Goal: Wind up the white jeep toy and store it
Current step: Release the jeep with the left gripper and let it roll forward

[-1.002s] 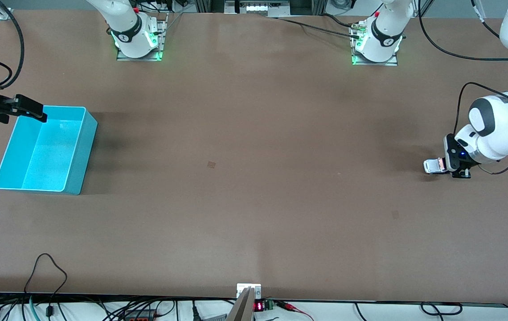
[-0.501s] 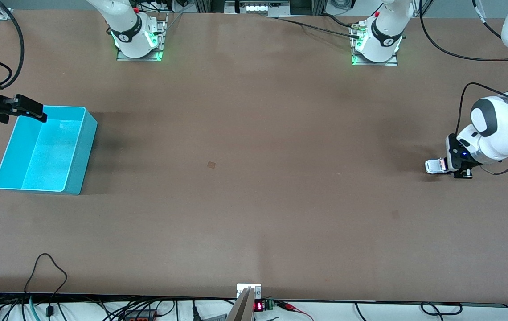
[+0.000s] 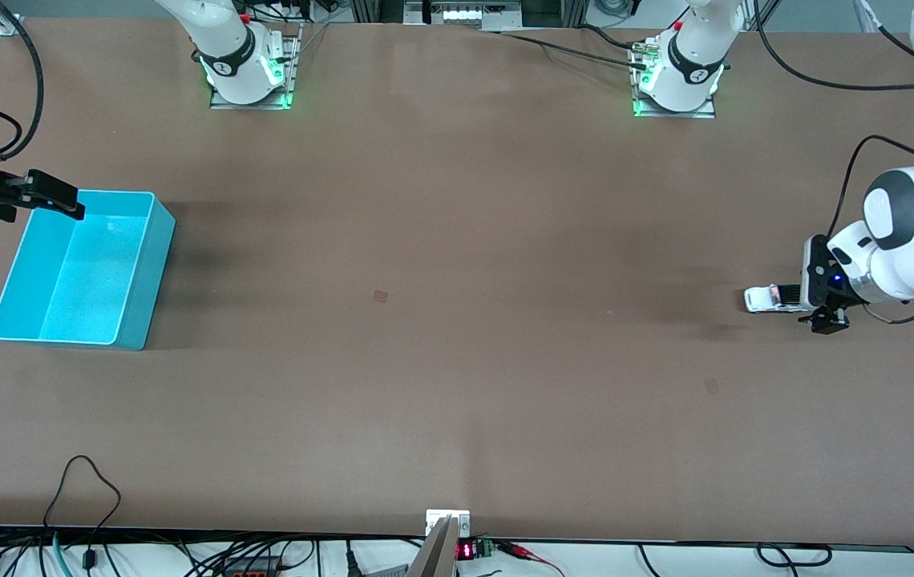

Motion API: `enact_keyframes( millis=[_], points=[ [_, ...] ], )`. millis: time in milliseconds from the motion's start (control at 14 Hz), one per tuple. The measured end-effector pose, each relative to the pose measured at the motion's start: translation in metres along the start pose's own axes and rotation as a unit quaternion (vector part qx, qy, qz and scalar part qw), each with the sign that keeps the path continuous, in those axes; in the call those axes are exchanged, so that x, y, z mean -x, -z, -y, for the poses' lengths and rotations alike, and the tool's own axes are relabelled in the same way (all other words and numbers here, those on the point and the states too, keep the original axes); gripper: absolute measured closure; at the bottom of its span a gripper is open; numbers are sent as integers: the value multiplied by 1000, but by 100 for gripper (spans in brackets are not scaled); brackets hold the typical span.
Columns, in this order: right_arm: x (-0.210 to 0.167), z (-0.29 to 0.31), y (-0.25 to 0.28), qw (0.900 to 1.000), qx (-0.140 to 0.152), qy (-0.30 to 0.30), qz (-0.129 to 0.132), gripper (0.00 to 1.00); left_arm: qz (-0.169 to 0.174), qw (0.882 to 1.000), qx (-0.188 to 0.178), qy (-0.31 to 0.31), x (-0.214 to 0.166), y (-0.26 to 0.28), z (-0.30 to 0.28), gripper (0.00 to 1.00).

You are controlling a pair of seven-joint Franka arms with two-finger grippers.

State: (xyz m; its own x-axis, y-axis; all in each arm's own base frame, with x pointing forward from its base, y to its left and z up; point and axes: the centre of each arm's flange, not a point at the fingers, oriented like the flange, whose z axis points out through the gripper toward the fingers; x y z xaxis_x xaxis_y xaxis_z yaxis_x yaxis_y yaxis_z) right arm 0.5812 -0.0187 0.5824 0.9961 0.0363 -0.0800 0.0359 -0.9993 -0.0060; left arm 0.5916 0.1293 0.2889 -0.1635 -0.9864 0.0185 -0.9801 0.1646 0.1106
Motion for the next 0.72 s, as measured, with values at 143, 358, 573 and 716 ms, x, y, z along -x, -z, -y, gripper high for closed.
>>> enact_keyframes(
  millis=[143,358,573,716],
  points=[
    [0,0,0,1000,0,0,0,0,2,1000,-5,-12,-13,11,4,0],
    [0,0,0,1000,0,0,0,0,-1,1000,-6,-23,-26,12,8,0],
    [0,0,0,1000,0,0,0,0,-2,1000,-8,-29,-33,13,10,0],
    [0,0,0,1000,0,0,0,0,-3,999,-9,-34,-39,14,12,0]
  ],
)
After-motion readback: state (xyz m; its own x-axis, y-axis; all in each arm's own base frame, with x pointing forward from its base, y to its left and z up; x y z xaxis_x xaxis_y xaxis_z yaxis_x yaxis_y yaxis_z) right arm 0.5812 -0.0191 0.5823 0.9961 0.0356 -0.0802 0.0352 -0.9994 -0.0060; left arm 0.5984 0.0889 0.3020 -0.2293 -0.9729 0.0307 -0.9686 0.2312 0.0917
